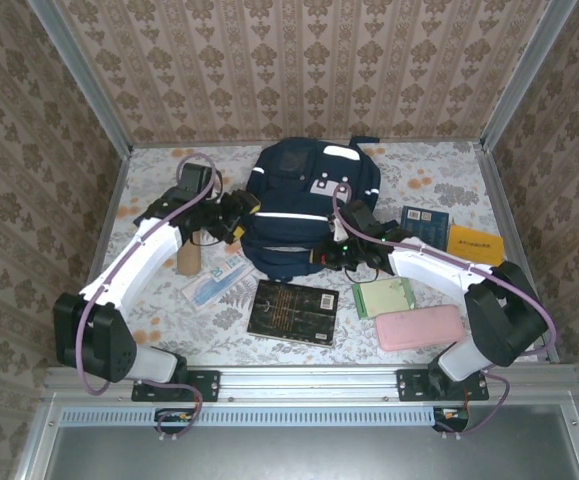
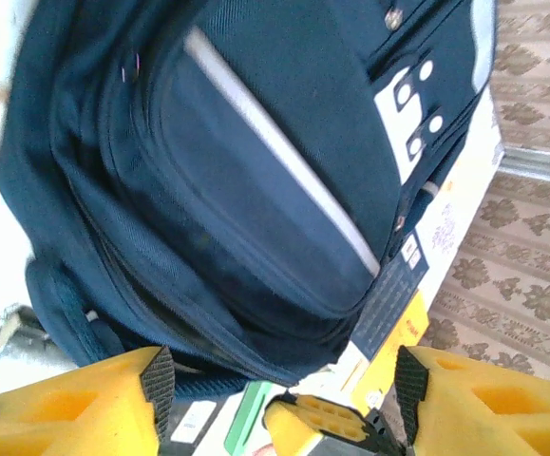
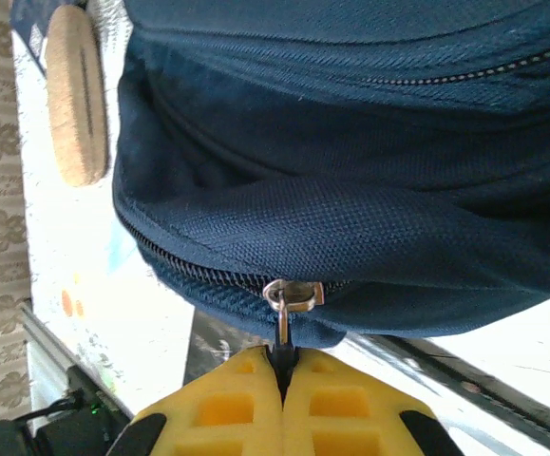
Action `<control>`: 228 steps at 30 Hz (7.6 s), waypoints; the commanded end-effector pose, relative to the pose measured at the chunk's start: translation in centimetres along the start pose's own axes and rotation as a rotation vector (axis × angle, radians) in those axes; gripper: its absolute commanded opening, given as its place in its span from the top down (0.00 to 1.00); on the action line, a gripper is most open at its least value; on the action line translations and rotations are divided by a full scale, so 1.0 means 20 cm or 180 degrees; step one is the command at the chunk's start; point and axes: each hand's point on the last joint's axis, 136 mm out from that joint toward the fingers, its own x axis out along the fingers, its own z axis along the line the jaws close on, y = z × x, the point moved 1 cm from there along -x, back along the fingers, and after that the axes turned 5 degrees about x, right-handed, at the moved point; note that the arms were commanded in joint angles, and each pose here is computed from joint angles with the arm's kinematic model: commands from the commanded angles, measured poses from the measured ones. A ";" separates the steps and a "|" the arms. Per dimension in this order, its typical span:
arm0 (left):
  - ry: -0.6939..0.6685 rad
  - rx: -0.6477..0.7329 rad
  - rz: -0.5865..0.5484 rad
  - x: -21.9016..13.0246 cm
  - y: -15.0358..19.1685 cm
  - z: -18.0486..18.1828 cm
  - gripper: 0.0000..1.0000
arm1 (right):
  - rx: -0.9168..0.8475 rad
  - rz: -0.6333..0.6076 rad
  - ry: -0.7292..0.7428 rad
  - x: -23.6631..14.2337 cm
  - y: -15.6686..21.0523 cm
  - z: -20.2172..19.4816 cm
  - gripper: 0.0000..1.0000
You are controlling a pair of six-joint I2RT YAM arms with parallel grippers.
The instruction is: Pack the student bag
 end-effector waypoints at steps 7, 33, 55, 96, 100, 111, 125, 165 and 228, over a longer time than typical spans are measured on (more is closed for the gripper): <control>-0.0439 -0.0406 0.0499 0.16 0.23 0.10 0.33 | -0.0169 -0.0101 -0.0451 -0.03 -0.06 0.25 1.00; -0.0345 -0.0350 0.0542 0.46 0.16 -0.03 1.00 | -0.0361 -0.0118 0.0007 0.03 -0.02 0.08 1.00; -0.0331 -0.0349 -0.0060 0.13 -0.16 0.00 1.00 | -0.0521 -0.0475 0.1179 -0.10 -0.24 -0.27 1.00; 0.0129 0.0610 0.0904 0.46 0.41 -0.29 0.68 | 0.0514 -0.0804 0.1340 -0.12 -0.95 -0.71 0.44; 0.0118 0.1160 0.0945 0.44 0.42 -0.38 0.46 | 0.0610 -0.0907 0.1425 -0.19 -1.03 -0.74 0.42; -0.0800 0.2968 0.0360 0.18 0.16 -0.24 0.37 | 0.0882 -0.1252 0.1783 -0.45 -1.01 -0.74 0.39; -0.0594 0.1494 0.0339 0.40 -0.16 0.22 0.33 | 0.1064 -0.0778 0.0907 -0.23 -0.59 -0.63 0.16; -0.0476 0.1681 0.0891 0.10 0.51 0.65 0.32 | 0.0184 0.0365 0.0791 -0.17 0.42 -0.36 0.16; -0.0354 0.3043 0.0083 -0.10 0.35 0.27 0.35 | -0.1087 -0.0095 -0.0056 -0.41 0.24 0.09 1.00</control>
